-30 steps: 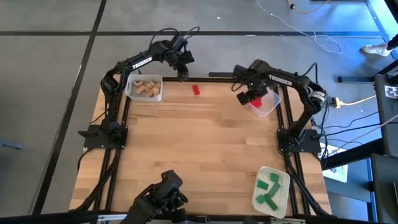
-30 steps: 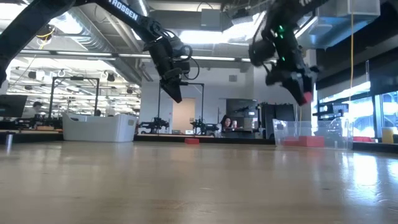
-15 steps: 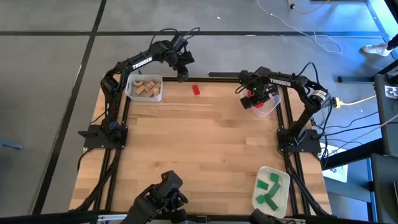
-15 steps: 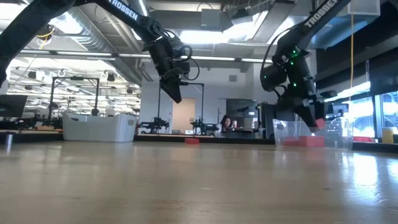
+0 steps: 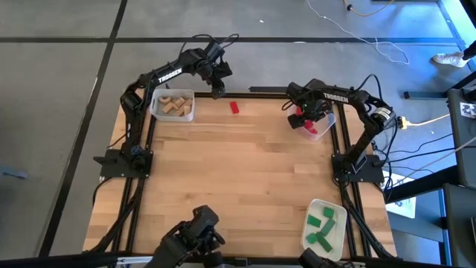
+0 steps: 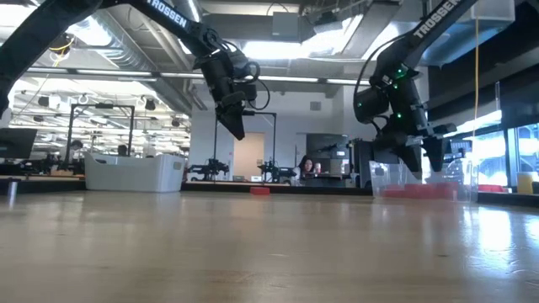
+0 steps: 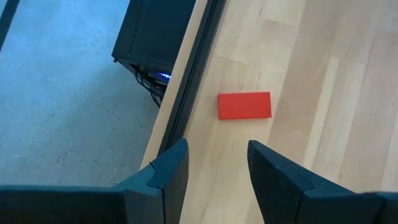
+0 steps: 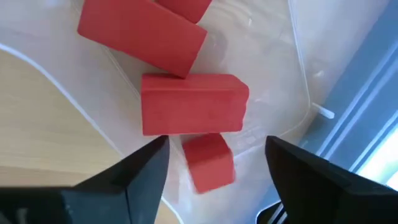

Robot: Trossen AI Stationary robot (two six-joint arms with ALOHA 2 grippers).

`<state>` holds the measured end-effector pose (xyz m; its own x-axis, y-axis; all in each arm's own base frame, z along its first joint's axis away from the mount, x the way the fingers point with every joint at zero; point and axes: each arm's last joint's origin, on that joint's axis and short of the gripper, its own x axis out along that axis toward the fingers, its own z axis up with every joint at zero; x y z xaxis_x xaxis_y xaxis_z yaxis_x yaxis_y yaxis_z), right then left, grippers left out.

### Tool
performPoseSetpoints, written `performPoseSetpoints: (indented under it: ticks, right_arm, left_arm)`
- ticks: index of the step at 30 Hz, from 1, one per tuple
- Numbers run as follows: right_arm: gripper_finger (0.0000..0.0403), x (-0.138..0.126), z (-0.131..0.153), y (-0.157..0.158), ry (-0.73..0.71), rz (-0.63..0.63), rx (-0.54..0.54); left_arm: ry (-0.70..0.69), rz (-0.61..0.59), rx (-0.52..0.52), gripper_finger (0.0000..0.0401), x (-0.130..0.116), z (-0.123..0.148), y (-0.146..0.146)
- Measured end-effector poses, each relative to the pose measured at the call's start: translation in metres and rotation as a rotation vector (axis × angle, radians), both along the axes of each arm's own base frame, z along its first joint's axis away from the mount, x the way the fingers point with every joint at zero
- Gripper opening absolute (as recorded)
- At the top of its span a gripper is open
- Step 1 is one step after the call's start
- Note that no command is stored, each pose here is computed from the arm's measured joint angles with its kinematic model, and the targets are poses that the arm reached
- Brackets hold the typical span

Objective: Sort & place blocks by color
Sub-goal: Put the red block into the transparent bin

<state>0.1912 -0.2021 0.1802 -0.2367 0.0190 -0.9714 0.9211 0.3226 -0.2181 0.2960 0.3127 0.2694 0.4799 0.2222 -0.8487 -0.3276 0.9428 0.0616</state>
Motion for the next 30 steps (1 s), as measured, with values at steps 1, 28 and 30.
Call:
performPoseSetpoints:
  ticks: [1,28,30]
  right_arm:
    - [0.0266,0.0,0.0,0.0,0.0,0.0,0.001]
    - [0.0272,0.031,0.123,-0.016,-0.575,0.262,-0.43]
    - [0.0272,0.041,0.127,-0.017,-0.663,0.326,-0.471]
  left_arm:
    - [0.0,0.0,0.0,0.0155,0.0,0.0,0.0]
    - [0.041,-0.479,0.133,0.0155,0.044,-0.01,-0.042]
    - [0.036,-0.465,0.1,0.0155,0.041,-0.012,-0.039]
